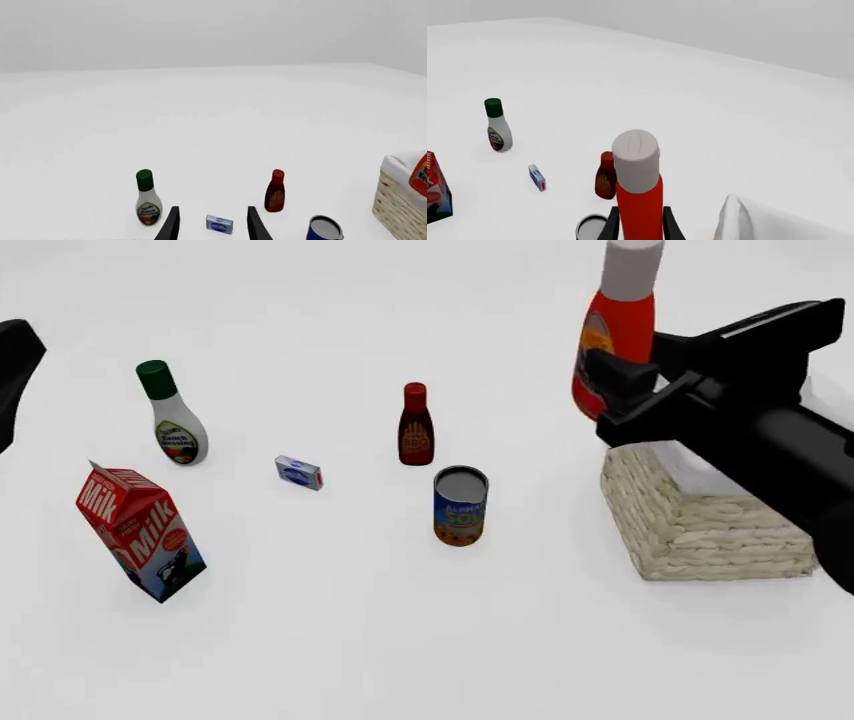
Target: Pick the ketchup and place it in the basket.
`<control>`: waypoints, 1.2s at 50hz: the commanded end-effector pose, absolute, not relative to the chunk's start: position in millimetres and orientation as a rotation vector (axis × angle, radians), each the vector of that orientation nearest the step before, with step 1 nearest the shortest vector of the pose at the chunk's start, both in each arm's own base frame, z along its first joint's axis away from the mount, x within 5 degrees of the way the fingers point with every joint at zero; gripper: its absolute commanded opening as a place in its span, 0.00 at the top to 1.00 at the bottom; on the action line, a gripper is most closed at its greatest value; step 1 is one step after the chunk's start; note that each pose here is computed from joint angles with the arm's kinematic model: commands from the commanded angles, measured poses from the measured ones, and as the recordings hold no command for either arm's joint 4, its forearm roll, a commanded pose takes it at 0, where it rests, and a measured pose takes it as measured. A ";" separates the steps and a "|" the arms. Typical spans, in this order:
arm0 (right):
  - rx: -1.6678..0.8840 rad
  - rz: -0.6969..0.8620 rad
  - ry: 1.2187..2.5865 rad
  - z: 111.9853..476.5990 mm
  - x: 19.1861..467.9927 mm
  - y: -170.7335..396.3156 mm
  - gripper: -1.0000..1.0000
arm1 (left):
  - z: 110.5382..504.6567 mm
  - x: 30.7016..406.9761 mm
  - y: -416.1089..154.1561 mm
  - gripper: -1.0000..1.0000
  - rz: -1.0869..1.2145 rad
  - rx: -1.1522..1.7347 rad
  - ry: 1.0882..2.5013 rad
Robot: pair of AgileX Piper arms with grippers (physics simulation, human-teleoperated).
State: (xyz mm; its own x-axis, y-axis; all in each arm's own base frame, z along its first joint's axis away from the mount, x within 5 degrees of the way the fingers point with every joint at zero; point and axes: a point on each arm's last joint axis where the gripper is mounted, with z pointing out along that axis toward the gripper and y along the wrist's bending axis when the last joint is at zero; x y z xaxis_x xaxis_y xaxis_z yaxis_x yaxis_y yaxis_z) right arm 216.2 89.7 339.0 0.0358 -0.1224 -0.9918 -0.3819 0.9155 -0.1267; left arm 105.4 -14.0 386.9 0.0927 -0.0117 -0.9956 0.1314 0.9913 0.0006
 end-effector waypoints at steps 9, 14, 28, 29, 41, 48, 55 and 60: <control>-0.240 0.074 1.553 341.8 233.8 47.5 1.00 | 379.8 115.8 -12.4 0.00 -0.089 0.077 1.486; -0.192 0.041 1.563 341.0 241.0 36.0 1.00 | 376.7 117.8 -12.6 0.00 -0.087 0.078 1.493; -0.089 -0.036 1.557 341.3 248.3 8.6 1.00 | 374.8 119.6 -13.2 0.00 -0.092 0.079 1.498; -0.084 -0.044 1.555 341.7 248.6 6.5 1.00 | 374.7 119.7 -13.2 0.00 -0.093 0.078 1.499; -0.006 -0.103 1.541 342.1 253.5 -15.5 1.00 | 372.4 121.7 -13.5 0.00 -0.093 0.079 1.503; 0.008 -0.113 1.544 337.1 256.5 -19.6 1.00 | 371.9 121.9 -13.5 0.00 -0.092 0.080 1.503; 0.042 -0.129 1.549 329.7 263.0 -28.8 1.00 | 372.2 123.1 -13.6 0.00 -0.091 0.080 1.503; 0.067 -0.136 1.554 323.7 268.4 -34.9 1.00 | 372.4 123.8 -13.6 0.00 -0.090 0.081 1.503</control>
